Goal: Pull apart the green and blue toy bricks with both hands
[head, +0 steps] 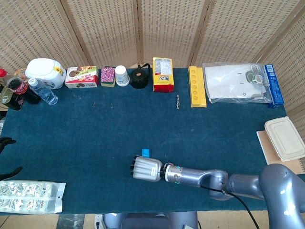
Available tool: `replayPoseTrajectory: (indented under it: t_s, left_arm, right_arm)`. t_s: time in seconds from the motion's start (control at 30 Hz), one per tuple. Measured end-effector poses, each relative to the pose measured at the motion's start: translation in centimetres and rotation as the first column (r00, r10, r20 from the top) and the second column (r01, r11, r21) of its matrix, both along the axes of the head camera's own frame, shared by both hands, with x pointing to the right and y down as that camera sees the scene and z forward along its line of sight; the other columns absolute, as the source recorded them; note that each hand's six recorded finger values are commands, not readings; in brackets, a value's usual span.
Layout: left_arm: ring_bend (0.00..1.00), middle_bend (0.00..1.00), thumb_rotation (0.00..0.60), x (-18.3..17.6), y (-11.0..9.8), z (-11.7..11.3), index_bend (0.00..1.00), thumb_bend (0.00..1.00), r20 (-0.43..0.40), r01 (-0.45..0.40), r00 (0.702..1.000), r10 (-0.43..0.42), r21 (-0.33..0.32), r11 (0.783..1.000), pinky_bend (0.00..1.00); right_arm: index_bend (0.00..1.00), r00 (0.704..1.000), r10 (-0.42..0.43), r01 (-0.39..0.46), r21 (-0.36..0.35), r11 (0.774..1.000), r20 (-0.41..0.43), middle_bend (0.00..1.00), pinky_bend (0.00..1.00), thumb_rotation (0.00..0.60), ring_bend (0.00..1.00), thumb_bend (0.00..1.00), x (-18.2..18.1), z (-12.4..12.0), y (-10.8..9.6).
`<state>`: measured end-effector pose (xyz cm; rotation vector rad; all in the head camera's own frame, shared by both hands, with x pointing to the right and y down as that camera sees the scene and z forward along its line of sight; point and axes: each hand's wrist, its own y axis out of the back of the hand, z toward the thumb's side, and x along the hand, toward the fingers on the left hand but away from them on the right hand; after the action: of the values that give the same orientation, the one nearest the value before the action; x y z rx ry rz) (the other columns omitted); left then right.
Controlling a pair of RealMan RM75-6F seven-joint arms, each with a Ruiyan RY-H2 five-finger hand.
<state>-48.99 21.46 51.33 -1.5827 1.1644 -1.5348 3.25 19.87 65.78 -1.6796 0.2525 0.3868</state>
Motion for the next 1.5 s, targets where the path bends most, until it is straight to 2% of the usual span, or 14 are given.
replayPoseTrajectory:
  t_s: [0.23,0.4,0.53,0.67,0.8,0.9,1.03,1.2,1.23,1.33,1.4,1.43,1.5]
  left_arm:
    - [0.22,0.28,0.600,-0.3,0.1,-0.2,0.29,0.14,0.000,0.005,1.000,-0.005,0.005,1.000,0.27]
    - [0.22,0.28,0.600,-0.3,0.1,-0.1,0.29,0.14,-0.003,0.004,1.000,-0.004,0.004,1.000,0.27]
    - [0.22,0.28,0.600,0.1,0.1,0.1,0.29,0.14,-0.008,-0.012,1.000,0.012,-0.002,1.000,0.27]
    - [0.22,0.28,0.600,0.8,-0.1,0.2,0.29,0.14,-0.016,-0.041,0.999,0.041,-0.007,0.999,0.27]
    - [0.22,0.28,0.600,2.0,-0.4,0.2,0.29,0.14,-0.034,-0.082,0.996,0.081,-0.013,0.997,0.27]
    - [0.22,0.28,0.600,3.3,-0.8,0.3,0.29,0.14,-0.058,-0.123,0.991,0.121,-0.026,0.992,0.27]
    - [0.22,0.28,0.600,5.1,-1.2,0.4,0.29,0.15,-0.095,-0.177,0.980,0.172,-0.042,0.983,0.27]
    - [0.22,0.28,0.600,7.6,-1.9,1.1,0.29,0.20,-0.142,-0.238,0.963,0.228,-0.064,0.969,0.29]
    - [0.22,0.28,0.600,8.1,-2.1,1.3,0.29,0.20,-0.150,-0.249,0.960,0.237,-0.069,0.966,0.30]
    - [0.22,0.28,0.600,10.0,-2.8,1.9,0.29,0.20,-0.183,-0.286,0.946,0.267,-0.082,0.955,0.30]
    - [0.22,0.28,0.600,11.5,-3.5,2.2,0.29,0.20,-0.215,-0.302,0.936,0.279,-0.081,0.950,0.30]
    - [0.22,0.28,0.600,12.2,-3.9,2.3,0.29,0.20,-0.231,-0.308,0.931,0.284,-0.077,0.948,0.30]
    - [0.22,0.28,0.600,13.8,-4.8,2.6,0.29,0.20,-0.267,-0.316,0.919,0.289,-0.065,0.947,0.30]
  right_arm:
    - [0.60,1.000,0.017,-0.017,-0.015,1.000,0.020,0.57,0.67,0.600,0.65,0.03,-0.6,0.4,0.0]
    - [0.63,0.998,0.044,-0.042,-0.033,0.999,0.044,0.60,0.70,0.600,0.68,0.03,-0.6,0.0,-0.3]
    - [0.65,0.992,0.105,-0.099,-0.085,0.991,0.075,0.61,0.71,0.600,0.70,0.03,-0.3,-0.8,-1.0]
    - [0.66,0.975,0.196,-0.176,-0.183,0.967,0.100,0.63,0.73,0.600,0.71,0.03,0.2,-2.1,-1.8]
    - [0.68,0.937,0.322,-0.275,-0.282,0.919,0.137,0.64,0.74,0.600,0.72,0.04,1.2,-3.9,-3.2]
    - [0.69,0.893,0.423,-0.349,-0.360,0.865,0.152,0.65,0.74,0.600,0.73,0.05,2.1,-5.2,-4.4]
    - [0.70,0.813,0.561,-0.443,-0.459,0.770,0.157,0.66,0.75,0.600,0.74,0.07,3.9,-6.6,-6.3]
    - [0.70,0.689,0.715,-0.534,-0.581,0.614,0.123,0.66,0.76,0.600,0.74,0.08,6.7,-7.7,-8.4]
    - [0.71,0.655,0.747,-0.550,-0.608,0.572,0.110,0.66,0.76,0.600,0.74,0.08,7.4,-8.0,-8.9]
    - [0.71,0.574,0.815,-0.582,-0.662,0.472,0.077,0.67,0.76,0.600,0.74,0.08,9.2,-8.6,-10.1]
    - [0.71,0.530,0.846,-0.593,-0.688,0.418,0.058,0.67,0.76,0.600,0.75,0.08,10.1,-8.9,-10.7]
    - [0.72,0.501,0.865,-0.594,-0.709,0.380,0.044,0.67,0.76,0.600,0.75,0.08,10.6,-9.0,-11.0]
    - [0.72,0.461,0.887,-0.589,-0.739,0.327,0.024,0.68,0.76,0.600,0.75,0.08,11.2,-9.2,-11.3]
